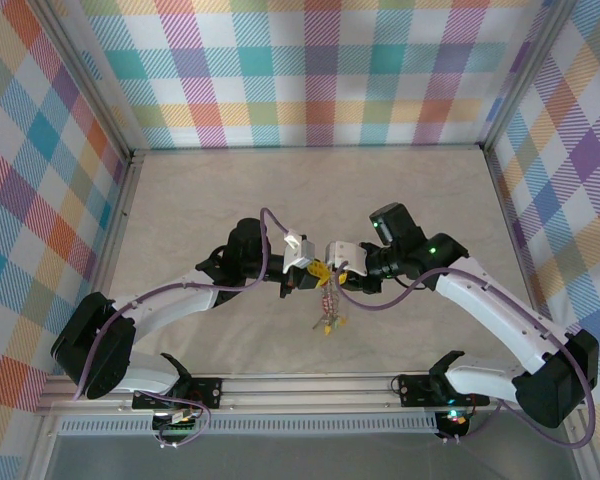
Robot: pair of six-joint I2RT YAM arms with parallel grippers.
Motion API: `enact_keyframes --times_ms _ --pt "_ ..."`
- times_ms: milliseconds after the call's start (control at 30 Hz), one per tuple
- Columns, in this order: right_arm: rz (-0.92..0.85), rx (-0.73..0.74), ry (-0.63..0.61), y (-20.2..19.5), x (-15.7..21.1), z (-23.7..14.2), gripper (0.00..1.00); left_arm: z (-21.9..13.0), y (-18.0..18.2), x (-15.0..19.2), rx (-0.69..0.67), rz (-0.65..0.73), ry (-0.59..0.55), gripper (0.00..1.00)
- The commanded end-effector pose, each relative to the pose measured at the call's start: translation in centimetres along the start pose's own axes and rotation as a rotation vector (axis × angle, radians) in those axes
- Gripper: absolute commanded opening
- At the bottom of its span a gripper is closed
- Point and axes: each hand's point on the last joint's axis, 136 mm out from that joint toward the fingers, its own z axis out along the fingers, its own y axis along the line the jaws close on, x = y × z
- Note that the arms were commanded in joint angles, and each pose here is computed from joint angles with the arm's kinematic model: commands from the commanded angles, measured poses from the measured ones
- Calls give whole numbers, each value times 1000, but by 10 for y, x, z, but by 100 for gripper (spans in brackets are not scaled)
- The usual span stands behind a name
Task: Put the keys on the keyring
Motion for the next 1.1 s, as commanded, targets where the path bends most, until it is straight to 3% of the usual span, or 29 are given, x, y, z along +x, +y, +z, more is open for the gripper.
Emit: enact_keyframes --times_ms 0,133,300,767,1067 --pt "6 -65 -11 10 1 3 14 -3 -6 -34 23 78 -98 0" --pt "0 -74 18 12 9 6 14 -3 -3 -37 13 75 -111 0" --pt "-8 -62 31 13 15 8 21 -3 -1 -41 7 75 -133 0" --pt "6 -47 -104 5 -11 10 21 0 0 -38 11 55 -153 0" --pt "33 13 -101 -1 1 -5 27 -2 -1 -39 12 55 -160 0"
